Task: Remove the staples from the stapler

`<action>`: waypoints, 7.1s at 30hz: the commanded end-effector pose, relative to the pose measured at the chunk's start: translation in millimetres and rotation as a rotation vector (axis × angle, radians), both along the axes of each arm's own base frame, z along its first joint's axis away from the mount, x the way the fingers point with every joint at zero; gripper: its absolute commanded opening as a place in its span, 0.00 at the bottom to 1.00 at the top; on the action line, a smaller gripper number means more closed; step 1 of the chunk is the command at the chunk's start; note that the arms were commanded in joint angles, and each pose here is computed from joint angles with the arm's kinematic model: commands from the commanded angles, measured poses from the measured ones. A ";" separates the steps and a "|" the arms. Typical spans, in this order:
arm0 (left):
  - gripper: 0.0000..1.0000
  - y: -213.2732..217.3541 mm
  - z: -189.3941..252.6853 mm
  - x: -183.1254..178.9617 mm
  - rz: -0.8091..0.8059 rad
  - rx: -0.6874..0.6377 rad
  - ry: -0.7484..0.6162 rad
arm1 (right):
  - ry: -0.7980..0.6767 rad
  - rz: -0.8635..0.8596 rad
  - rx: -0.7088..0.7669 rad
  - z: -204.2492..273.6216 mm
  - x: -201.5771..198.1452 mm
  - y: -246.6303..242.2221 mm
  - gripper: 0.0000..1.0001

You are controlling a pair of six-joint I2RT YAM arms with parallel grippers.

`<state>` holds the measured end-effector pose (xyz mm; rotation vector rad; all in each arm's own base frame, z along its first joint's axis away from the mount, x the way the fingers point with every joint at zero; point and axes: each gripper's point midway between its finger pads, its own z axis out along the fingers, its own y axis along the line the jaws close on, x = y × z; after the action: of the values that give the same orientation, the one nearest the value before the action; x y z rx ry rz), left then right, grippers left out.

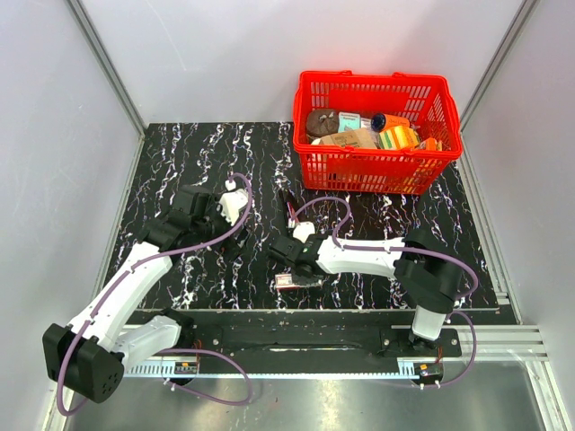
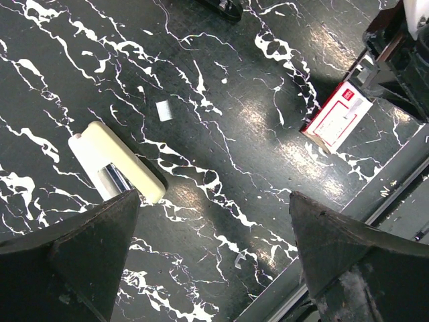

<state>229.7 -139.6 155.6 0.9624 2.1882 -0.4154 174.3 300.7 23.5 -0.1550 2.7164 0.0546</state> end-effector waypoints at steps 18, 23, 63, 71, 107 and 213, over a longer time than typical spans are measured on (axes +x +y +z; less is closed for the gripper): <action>0.99 -5.6 10.5 0.8 -0.039 -0.029 -0.026 | -0.008 0.016 0.030 9.3 0.7 6.6 0.24; 0.99 -6.6 8.5 -0.6 -0.044 -0.031 -0.019 | -0.005 0.009 0.029 8.9 -1.1 3.1 0.24; 0.99 -6.0 9.9 -1.4 -0.043 -0.030 -0.021 | -0.027 0.015 0.056 16.2 0.1 2.7 0.35; 0.99 -7.0 10.0 -1.5 -0.048 -0.033 -0.018 | -0.053 0.005 0.055 22.8 3.9 0.2 0.27; 0.99 -6.6 7.2 0.3 -0.049 -0.023 -0.013 | 0.006 -0.016 0.064 -0.6 9.2 -2.6 0.13; 0.00 -116.9 234.7 28.4 -0.423 -1.122 0.406 | -0.650 0.294 0.846 375.4 26.2 14.6 0.60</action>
<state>288.0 -260.3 348.2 0.5811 1.7603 -1.7356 204.7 312.5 357.9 -0.2436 1.9317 0.9133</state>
